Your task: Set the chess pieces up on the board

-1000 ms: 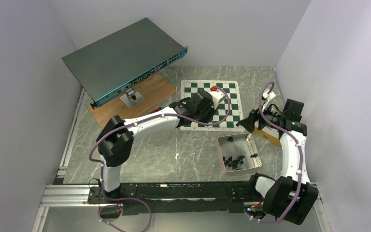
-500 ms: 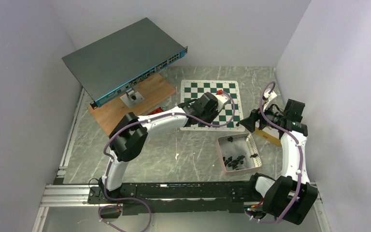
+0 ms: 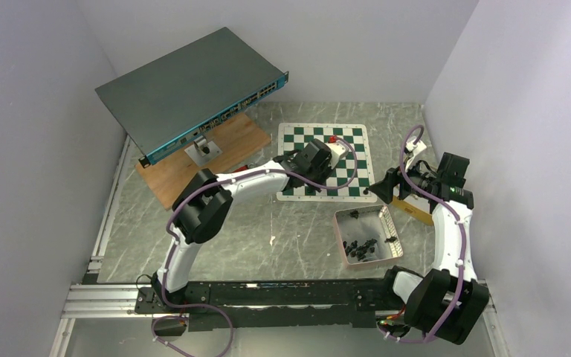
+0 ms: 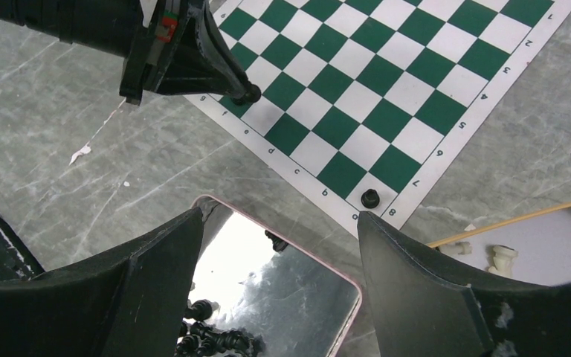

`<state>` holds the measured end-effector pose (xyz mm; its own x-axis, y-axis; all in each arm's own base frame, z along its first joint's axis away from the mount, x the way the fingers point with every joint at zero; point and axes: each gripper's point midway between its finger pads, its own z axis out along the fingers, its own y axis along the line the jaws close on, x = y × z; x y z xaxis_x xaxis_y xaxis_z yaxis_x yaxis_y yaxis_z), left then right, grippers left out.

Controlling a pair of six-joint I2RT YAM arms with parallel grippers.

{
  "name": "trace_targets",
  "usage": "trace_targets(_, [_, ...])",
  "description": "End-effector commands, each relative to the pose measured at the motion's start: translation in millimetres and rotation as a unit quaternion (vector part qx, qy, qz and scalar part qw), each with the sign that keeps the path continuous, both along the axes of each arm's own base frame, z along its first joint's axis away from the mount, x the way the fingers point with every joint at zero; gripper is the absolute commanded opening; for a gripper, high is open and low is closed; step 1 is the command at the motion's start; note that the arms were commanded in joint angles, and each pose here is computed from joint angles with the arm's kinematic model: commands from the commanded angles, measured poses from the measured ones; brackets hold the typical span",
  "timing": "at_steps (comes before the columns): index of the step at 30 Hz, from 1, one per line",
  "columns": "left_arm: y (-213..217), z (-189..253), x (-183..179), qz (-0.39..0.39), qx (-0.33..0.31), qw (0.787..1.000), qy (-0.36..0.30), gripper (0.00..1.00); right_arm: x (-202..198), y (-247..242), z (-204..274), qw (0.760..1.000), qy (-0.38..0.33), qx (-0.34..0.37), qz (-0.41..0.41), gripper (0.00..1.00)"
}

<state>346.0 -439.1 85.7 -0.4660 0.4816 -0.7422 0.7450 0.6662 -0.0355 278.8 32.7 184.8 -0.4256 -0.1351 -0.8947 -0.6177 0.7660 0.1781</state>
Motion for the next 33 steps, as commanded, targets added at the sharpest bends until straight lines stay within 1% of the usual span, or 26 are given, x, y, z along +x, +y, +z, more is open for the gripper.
trace_targets(1, [-17.9, 17.2, 11.6, -0.007, -0.042, 0.999, -0.007, 0.00, 1.3, -0.3, 2.3, 1.000, -0.012, 0.001, 0.006, 0.78])
trace_targets(10, [-19.6, 10.8, 13.1, -0.011, -0.051, 0.999, 0.012, 0.00, 1.5, -0.8, 1.8, 1.000, -0.010, 0.001, 0.006, 0.79])
trace_targets(33, [-16.9, -5.9, 6.5, -0.018, -0.038, 0.998, 0.038, 0.00, 1.7, -2.7, 1.6, 1.000, -0.011, -0.001, 0.002, 0.79])
